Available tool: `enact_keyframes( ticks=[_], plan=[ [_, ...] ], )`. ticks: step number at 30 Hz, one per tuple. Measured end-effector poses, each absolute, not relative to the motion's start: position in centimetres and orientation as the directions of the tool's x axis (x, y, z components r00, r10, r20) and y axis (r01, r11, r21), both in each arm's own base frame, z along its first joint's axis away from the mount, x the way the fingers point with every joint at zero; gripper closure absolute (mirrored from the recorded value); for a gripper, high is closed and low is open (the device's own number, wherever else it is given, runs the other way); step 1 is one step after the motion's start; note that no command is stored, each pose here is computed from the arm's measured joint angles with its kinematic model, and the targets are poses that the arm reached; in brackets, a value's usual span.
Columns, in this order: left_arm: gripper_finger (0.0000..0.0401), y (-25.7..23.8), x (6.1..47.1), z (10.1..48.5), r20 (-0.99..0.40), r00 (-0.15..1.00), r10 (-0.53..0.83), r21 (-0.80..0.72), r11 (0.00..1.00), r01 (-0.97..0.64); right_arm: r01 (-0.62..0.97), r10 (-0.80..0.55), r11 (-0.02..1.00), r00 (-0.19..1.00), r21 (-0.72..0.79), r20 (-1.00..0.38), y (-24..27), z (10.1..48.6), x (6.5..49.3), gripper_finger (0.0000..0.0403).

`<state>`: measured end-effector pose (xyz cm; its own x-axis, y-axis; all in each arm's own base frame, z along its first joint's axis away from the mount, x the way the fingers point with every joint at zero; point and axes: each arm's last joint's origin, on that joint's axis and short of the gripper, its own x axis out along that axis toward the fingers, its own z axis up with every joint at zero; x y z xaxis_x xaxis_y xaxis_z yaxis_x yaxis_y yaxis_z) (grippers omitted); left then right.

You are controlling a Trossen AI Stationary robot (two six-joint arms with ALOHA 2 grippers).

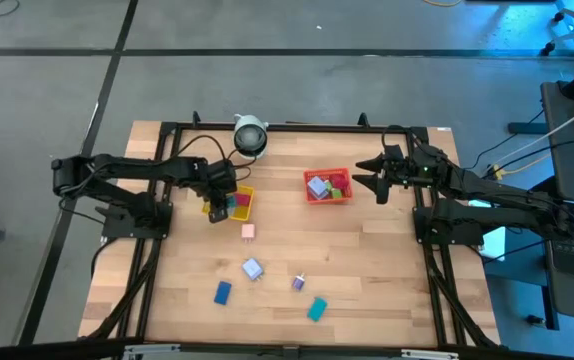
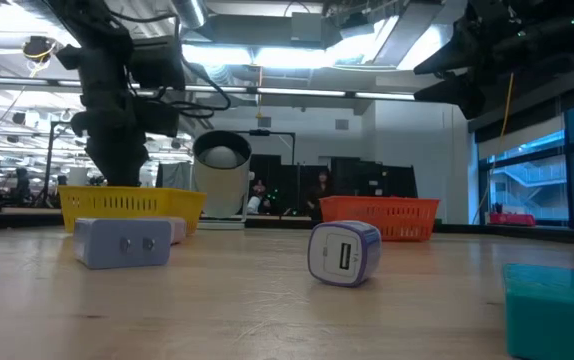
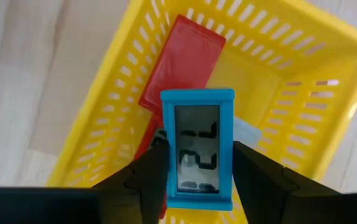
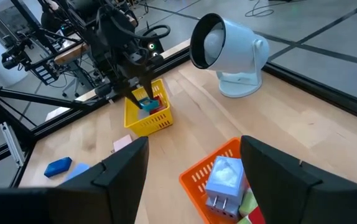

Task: Pick & Place Office items
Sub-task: Put the top light blue digital timer into the yellow bin, then adjust the yellow bin, then put the light pink charger adapter into the orange bin

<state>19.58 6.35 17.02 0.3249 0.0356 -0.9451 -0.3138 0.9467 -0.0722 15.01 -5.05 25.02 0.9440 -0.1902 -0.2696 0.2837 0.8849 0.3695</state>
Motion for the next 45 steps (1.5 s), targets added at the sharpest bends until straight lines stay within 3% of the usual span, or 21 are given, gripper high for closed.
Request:
enact_keyframes(
  ticks=[11, 40, 45],
  plan=[
    [0.0170, 6.4, 19.5, 17.0, -0.949, 0.310, 0.066, -0.037, 0.948, -0.317, 0.283, -0.185, 0.889, 0.941, 0.359, -0.283, -5.0, 24.9, 15.0, 0.0147],
    [0.0170, 11.0, 17.7, 17.1, -0.939, 0.305, 0.160, 0.031, 0.920, -0.390, 0.258, -0.160, 0.897, 0.946, 0.358, -0.281, -5.0, 24.9, 15.0, 0.0147],
    [0.0170, 10.7, 17.9, 17.3, -0.931, 0.358, 0.069, -0.072, 0.929, -0.364, 0.258, -0.160, 0.897, 0.946, 0.358, -0.281, -5.0, 24.9, 15.0, 0.0147]
  ],
)
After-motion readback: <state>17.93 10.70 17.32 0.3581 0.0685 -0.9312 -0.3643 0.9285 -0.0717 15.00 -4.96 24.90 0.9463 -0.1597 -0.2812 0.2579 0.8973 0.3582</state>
